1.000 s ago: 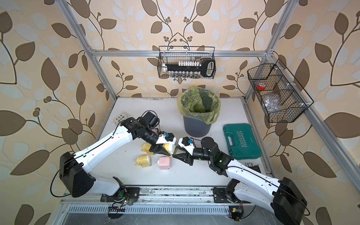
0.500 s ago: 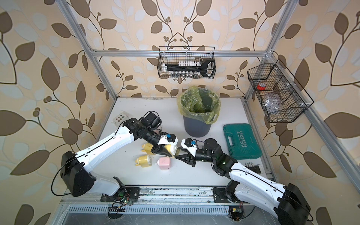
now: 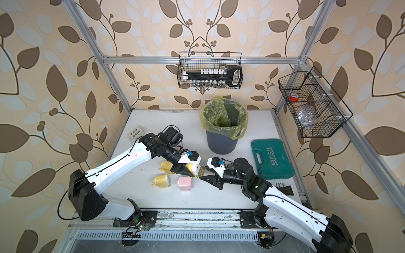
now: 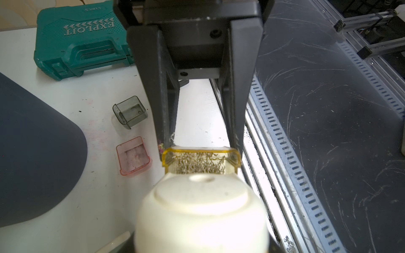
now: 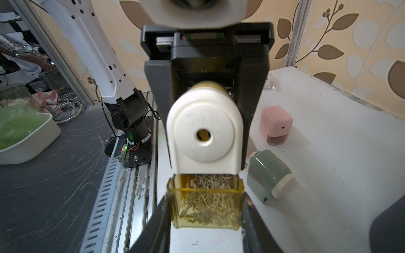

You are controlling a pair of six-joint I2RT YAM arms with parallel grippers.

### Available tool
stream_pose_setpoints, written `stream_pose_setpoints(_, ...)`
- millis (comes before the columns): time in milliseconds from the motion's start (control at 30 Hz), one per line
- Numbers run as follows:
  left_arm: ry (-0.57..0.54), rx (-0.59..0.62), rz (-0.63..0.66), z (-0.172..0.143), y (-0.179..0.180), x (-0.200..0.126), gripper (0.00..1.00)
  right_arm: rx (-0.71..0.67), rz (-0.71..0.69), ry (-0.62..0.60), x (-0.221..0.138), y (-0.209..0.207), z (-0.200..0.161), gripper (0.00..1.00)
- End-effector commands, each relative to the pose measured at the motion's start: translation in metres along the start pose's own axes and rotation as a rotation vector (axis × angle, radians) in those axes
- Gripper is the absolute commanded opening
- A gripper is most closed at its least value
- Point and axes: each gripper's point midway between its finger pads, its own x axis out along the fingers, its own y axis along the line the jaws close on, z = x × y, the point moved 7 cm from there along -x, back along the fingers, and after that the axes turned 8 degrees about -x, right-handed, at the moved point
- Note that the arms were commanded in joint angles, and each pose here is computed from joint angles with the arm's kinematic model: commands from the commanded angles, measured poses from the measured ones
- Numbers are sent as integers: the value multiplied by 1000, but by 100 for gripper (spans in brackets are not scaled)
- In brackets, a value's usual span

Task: Take out the pencil sharpener tray and clean the shavings
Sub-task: Open the container of the pencil sharpener, then pour the shavings into the trash bin.

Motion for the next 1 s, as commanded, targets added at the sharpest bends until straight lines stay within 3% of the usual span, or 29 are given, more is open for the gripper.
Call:
stream_pose_setpoints(0, 92, -63, 9, -15, -4, -4, 0, 19, -53, -42, -12, -1, 7, 0)
stream_pose_setpoints(567, 48, -66, 44, -9, 4, -21, 0, -12, -76, -20, -28, 16, 14, 0)
stream_pose_setpoints(767, 47, -80, 70, -14, 7, -26, 0, -35, -206, -52, -41, 6, 26, 0)
stream_pose_setpoints(967, 51, -93, 121, -21, 10, -32, 0, -105, -347, -116, -44, -11, 62, 0)
